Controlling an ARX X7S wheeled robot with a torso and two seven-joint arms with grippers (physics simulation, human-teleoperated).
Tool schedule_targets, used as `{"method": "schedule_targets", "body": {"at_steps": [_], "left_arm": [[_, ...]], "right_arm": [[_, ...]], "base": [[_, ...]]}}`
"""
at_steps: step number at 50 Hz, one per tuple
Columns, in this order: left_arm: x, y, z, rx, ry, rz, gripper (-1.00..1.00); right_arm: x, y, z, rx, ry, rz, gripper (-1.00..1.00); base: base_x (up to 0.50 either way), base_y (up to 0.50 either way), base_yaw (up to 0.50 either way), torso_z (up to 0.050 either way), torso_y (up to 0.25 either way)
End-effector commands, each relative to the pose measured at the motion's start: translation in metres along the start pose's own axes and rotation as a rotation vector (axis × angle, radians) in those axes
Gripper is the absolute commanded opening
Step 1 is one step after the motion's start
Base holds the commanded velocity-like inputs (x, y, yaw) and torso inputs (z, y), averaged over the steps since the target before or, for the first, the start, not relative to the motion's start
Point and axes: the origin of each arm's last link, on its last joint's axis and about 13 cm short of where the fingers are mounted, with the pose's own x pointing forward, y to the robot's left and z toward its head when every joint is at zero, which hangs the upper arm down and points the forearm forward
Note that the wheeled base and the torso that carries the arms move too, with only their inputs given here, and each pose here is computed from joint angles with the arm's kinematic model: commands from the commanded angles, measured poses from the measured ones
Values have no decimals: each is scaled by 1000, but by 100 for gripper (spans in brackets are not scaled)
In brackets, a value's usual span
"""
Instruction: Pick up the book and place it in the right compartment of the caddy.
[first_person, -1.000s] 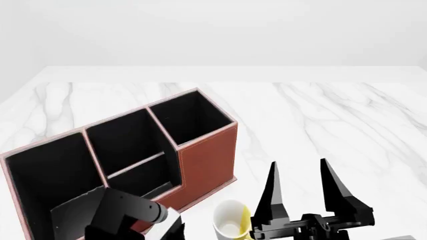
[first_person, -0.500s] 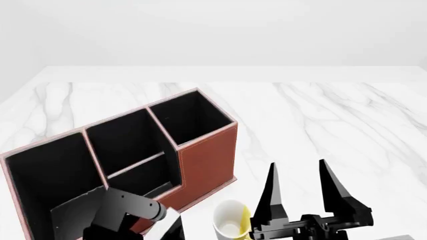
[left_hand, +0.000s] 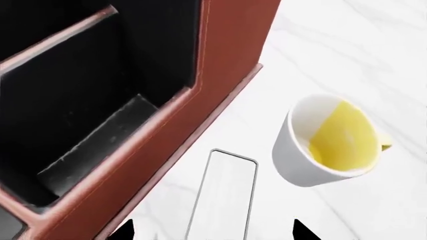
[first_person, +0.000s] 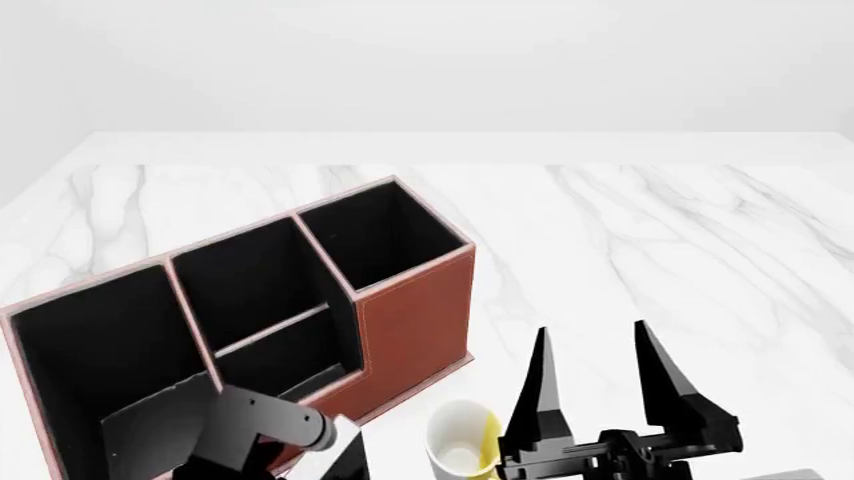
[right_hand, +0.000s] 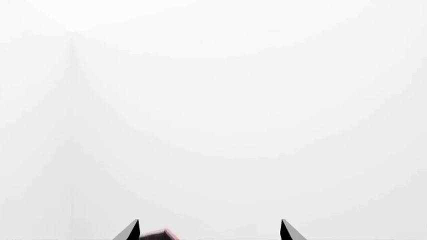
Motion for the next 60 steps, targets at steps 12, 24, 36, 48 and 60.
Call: {"method": "schedule_targets", "body": {"at_steps": [12,24,36,48,60], "left_arm": [[10,2,-8,-34,-4,2,100],[11,2,-12,29,8,25,-100],[12,7,-5,66,-21,35,-100],[-32,-5,24,230,-234,-48,-100],[-102,-20,43,378,-486,-57,-100]], "right_arm": [[1,-1,-2,-21,-6,2,100],[1,-1,-2,-23,-4,2,100],[0,-2,-4,-24,-4,-1,100],[0,-1,-4,-22,-1,-1,100],[-2,0,-4,-24,-1,8,100]], "base": [[0,0,0,0,0],[0,0,0,0,0],[0,0,0,0,0],[0,0,0,0,0],[0,0,0,0,1]]}}
